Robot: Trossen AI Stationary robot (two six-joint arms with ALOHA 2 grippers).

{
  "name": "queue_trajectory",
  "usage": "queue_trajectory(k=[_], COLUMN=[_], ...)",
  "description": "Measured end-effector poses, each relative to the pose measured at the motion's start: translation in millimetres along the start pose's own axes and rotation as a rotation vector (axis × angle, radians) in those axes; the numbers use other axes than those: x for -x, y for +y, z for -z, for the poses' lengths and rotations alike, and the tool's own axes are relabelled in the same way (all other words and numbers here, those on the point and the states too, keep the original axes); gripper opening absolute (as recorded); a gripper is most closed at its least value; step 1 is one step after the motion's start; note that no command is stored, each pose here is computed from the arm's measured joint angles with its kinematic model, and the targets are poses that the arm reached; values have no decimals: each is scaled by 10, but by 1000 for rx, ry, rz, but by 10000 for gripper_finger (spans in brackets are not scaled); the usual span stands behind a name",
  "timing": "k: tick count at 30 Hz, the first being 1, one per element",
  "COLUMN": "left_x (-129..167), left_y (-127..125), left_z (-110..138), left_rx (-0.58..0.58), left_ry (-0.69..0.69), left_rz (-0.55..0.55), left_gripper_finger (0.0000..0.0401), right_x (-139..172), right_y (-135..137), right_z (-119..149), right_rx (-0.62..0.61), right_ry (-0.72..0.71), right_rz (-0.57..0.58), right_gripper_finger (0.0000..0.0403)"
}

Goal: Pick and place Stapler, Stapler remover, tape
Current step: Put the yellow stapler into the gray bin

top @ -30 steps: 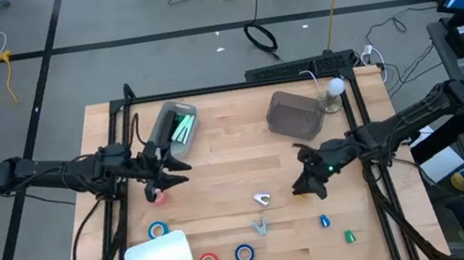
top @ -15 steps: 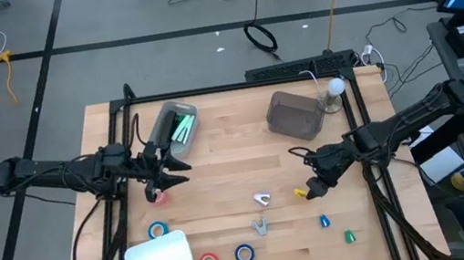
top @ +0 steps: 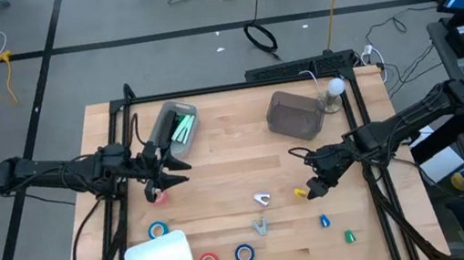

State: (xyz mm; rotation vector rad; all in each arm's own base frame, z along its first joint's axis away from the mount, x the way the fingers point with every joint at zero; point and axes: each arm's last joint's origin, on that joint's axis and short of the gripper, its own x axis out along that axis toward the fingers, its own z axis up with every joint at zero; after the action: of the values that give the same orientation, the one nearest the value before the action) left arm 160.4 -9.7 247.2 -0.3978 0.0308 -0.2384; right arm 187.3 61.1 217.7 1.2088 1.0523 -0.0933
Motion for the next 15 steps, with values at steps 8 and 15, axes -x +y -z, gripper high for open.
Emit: queue_trajectory(k=[8, 15], left_x=[0, 0], left_y=[2, 2], left_z=[0, 1], left_rx=[-1, 6], left_ry=[-2, 0], left_rz=[-5, -6], left_gripper_finger=[198, 198], right_x=[0, 1], right_y=[0, -1], right_z=[0, -6], right_rx=[0, -2], right_ry=[0, -4], right_rz=[0, 0], right_gripper_finger=[141, 141])
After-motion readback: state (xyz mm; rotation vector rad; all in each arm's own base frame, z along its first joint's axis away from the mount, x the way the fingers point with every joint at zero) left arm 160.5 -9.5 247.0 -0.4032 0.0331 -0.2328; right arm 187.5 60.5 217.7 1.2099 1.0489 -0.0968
